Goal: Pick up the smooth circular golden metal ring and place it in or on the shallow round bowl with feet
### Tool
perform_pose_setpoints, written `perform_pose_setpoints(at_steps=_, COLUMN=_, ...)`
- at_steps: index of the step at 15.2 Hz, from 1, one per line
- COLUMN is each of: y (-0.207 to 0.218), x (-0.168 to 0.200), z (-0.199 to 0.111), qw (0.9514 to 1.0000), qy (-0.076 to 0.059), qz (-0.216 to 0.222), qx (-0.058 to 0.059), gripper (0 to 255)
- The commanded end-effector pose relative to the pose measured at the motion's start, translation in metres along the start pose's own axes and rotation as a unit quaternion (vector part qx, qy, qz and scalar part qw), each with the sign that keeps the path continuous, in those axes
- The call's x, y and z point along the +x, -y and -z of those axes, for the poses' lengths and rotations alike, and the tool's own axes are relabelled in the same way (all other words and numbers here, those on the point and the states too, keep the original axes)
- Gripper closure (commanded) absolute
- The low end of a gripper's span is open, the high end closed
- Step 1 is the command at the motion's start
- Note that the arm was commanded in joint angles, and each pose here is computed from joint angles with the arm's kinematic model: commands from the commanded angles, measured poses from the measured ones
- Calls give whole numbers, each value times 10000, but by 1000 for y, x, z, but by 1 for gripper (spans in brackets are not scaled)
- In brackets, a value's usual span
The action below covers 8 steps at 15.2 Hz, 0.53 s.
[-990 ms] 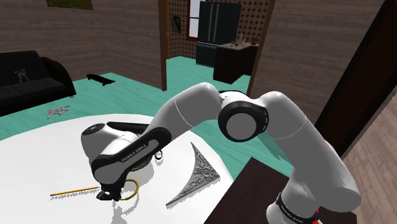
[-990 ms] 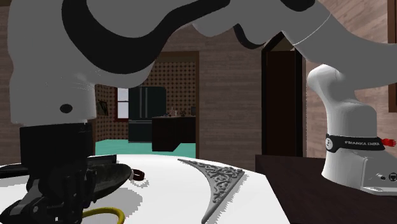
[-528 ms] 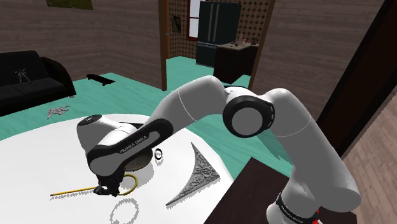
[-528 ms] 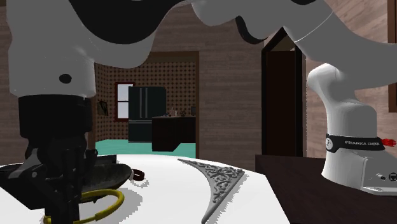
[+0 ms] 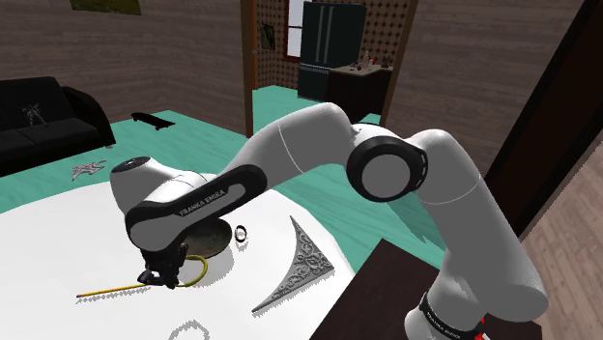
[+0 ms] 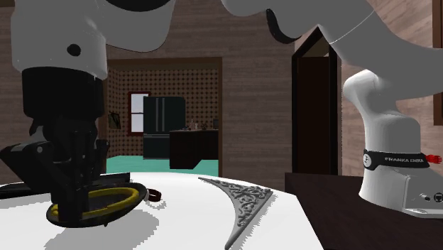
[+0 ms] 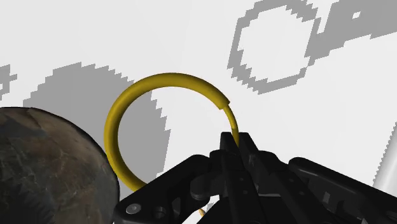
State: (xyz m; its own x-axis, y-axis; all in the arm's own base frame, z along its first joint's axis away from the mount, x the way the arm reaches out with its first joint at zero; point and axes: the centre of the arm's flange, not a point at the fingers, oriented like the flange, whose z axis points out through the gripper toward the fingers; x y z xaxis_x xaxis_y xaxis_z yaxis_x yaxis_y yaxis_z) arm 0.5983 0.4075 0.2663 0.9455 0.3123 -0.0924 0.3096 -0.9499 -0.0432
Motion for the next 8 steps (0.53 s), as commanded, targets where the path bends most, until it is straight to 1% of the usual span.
perform_pose_setpoints(at_steps=1, y=0, x=-1, z=11, qw=10000, qy=2, qz=0, qx=0, gripper=255)
perform_pose_setpoints(at_steps=3, y=1, x=-2, z=20, qw=10000, qy=2, qz=0, qx=0, gripper=255)
perform_pose_setpoints(at_steps=8, y=-58, x=27, z=29, qw=10000, qy=2, qz=0, qx=0, gripper=255)
